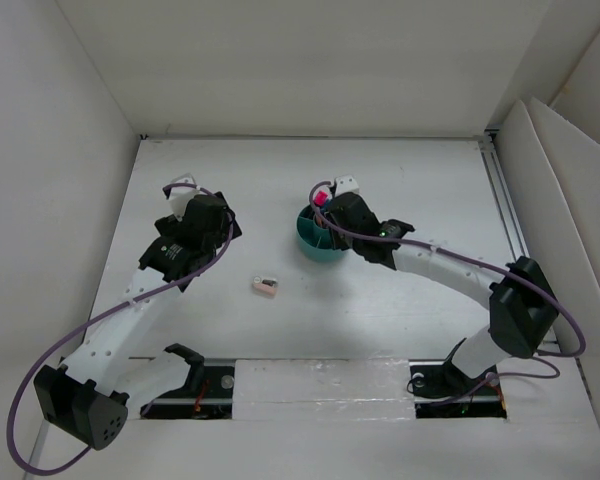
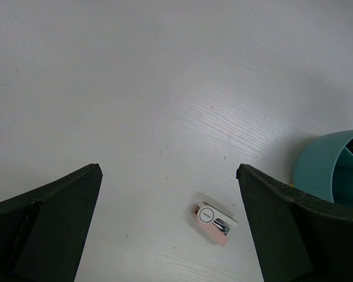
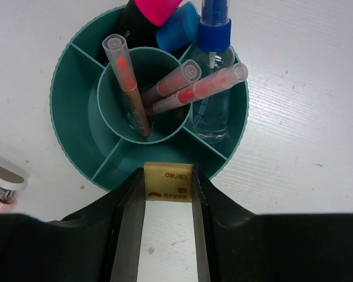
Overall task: Sort the stationery into containers
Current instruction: Place the stationery in the storage box.
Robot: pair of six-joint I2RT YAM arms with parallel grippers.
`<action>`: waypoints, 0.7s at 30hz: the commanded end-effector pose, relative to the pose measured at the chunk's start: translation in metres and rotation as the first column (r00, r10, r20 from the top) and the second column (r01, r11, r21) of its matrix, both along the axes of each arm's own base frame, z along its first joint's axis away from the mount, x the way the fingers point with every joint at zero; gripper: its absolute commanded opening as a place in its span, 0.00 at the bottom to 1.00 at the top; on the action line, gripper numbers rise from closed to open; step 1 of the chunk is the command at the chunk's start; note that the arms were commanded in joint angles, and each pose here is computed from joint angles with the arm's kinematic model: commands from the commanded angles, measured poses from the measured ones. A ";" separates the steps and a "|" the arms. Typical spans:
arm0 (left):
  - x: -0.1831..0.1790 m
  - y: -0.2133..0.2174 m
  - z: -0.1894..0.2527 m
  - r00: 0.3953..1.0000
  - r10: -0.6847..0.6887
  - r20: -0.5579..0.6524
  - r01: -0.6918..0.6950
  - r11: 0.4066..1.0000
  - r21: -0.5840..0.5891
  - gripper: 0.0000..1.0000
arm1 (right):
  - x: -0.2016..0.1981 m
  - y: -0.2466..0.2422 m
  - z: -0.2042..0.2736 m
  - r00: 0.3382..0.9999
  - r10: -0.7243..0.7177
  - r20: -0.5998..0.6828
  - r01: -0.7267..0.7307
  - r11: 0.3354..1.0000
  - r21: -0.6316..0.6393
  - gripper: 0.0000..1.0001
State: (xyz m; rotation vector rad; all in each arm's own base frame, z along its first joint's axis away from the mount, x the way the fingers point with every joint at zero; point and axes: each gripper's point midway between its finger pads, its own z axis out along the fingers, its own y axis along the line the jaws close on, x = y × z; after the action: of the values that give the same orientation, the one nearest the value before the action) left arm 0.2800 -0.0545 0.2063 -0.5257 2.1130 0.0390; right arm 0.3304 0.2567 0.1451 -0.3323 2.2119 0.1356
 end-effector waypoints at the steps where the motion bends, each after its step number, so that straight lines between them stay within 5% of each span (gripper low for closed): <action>1: 0.003 -0.002 0.013 0.999 -0.012 0.035 0.012 1.000 -0.009 1.00 | 0.009 0.010 0.020 0.998 -0.001 0.063 -0.004 0.997 0.078 0.02; 21: 0.003 -0.005 0.010 0.999 -0.031 0.028 0.031 0.999 -0.012 1.00 | 0.017 0.013 0.002 0.999 0.015 0.035 -0.017 0.998 0.056 0.08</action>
State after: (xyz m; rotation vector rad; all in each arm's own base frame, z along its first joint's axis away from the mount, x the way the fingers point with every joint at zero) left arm 0.2812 -0.0578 0.2070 -0.5056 2.1173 0.0223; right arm 0.3377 0.2615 0.1385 -0.3300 2.2088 0.1612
